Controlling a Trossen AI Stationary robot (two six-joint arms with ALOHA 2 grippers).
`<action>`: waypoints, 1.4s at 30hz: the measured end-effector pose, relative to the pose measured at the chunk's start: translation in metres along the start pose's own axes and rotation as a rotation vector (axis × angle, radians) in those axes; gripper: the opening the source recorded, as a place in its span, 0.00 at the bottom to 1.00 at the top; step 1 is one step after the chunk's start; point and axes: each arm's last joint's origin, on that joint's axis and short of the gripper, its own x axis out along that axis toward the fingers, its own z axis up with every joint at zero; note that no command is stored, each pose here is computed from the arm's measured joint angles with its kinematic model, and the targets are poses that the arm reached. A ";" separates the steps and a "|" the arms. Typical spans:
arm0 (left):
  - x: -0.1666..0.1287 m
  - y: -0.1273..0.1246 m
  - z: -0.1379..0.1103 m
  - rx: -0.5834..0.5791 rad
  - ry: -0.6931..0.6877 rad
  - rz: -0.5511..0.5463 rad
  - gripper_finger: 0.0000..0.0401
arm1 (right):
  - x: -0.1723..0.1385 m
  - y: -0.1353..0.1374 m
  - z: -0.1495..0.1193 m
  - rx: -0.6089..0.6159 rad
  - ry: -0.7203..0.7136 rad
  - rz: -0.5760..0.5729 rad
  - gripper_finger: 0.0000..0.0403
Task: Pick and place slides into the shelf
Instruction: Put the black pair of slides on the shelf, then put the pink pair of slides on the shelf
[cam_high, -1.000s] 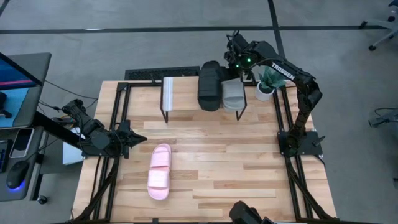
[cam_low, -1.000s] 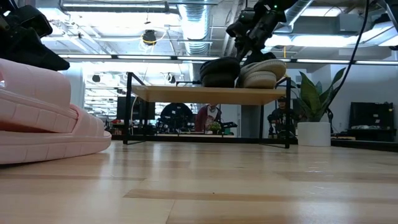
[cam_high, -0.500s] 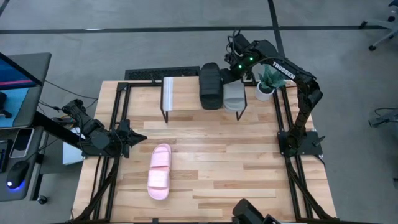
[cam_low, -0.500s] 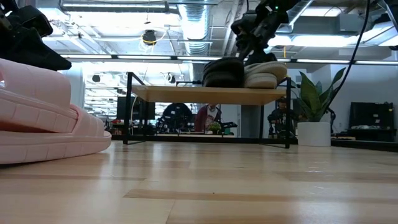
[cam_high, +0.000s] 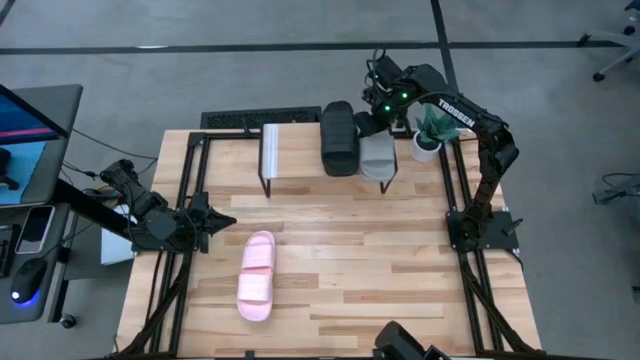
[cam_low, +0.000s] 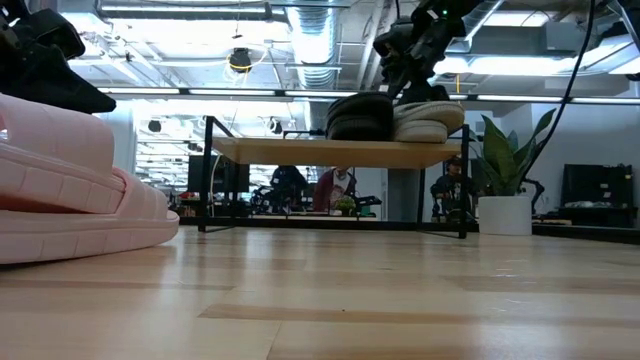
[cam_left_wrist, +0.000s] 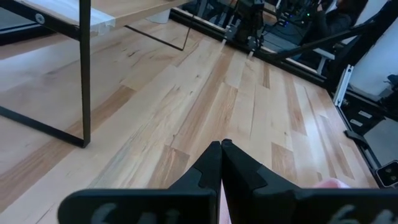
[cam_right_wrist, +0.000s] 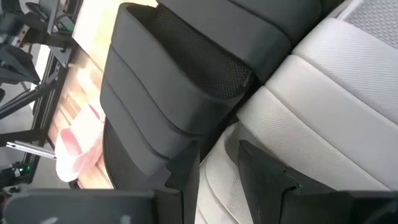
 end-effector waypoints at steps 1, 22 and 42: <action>0.000 0.000 0.000 0.001 -0.001 0.004 0.00 | 0.000 0.000 0.000 0.002 0.003 -0.002 0.25; 0.000 0.001 0.000 0.011 0.000 0.008 0.00 | -0.025 0.004 0.021 -0.063 -0.224 -0.045 0.25; 0.000 0.001 0.000 0.031 0.001 0.007 0.00 | -0.172 0.099 -0.021 -0.548 -0.790 0.065 0.22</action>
